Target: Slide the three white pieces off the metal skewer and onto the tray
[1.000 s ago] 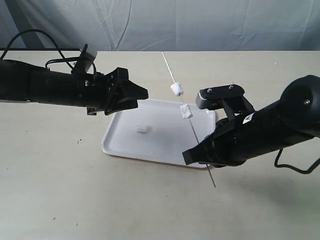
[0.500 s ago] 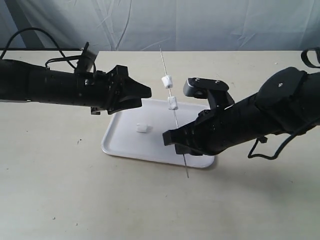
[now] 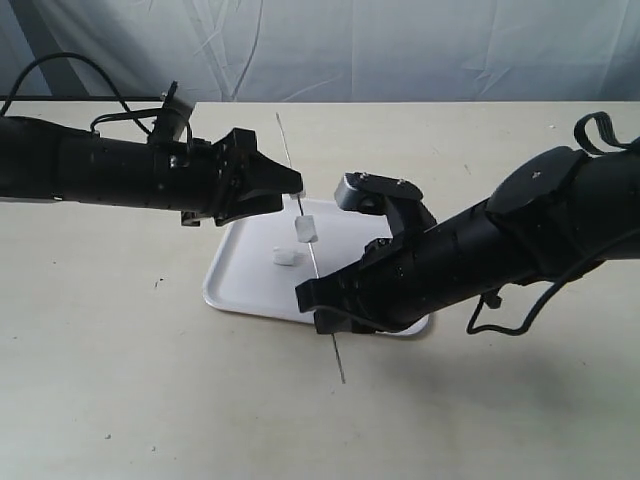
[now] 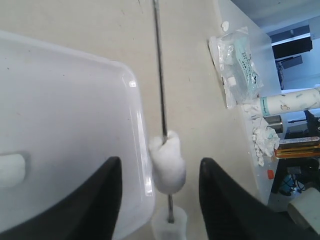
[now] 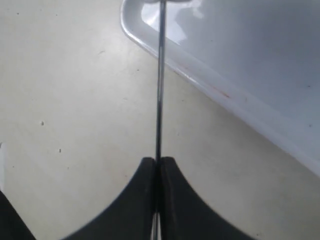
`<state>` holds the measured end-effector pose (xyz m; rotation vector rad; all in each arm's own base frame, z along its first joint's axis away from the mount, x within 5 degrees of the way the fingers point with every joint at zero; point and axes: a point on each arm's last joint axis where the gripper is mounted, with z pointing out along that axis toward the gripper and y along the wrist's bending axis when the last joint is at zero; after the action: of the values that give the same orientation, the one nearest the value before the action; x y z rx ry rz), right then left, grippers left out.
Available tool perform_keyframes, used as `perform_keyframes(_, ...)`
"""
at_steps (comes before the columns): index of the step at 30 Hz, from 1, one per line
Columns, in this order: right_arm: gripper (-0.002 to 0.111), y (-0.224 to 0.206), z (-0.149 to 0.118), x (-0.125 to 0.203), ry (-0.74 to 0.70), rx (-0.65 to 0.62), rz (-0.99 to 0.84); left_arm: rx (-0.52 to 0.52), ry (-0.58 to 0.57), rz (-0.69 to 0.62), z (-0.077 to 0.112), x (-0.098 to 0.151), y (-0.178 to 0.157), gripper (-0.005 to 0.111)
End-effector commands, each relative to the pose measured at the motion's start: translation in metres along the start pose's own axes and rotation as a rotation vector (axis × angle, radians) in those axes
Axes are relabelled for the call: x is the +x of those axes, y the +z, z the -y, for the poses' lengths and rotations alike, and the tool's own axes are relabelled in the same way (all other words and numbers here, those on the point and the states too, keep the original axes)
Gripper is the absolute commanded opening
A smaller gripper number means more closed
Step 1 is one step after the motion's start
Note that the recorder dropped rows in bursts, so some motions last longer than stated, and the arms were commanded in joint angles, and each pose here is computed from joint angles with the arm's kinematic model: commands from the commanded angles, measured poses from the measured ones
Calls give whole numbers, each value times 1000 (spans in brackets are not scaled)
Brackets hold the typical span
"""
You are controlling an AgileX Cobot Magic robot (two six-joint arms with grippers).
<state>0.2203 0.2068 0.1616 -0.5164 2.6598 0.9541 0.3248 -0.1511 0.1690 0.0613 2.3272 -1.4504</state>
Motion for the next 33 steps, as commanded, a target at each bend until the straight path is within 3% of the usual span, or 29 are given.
perform_keyframes(1, -1, 1, -3, -1, -14, -24, 3, 4, 6, 4, 1, -1, 1, 45)
perform_keyframes(15, -1, 1, -3, -1, -23, -28, 3, 19, 6, -2, 3, 0, 1, 28)
perform_keyframes(33, -1, 1, -5, 0, -26, -45, -14, 24, 6, -4, 3, 0, 1, 26)
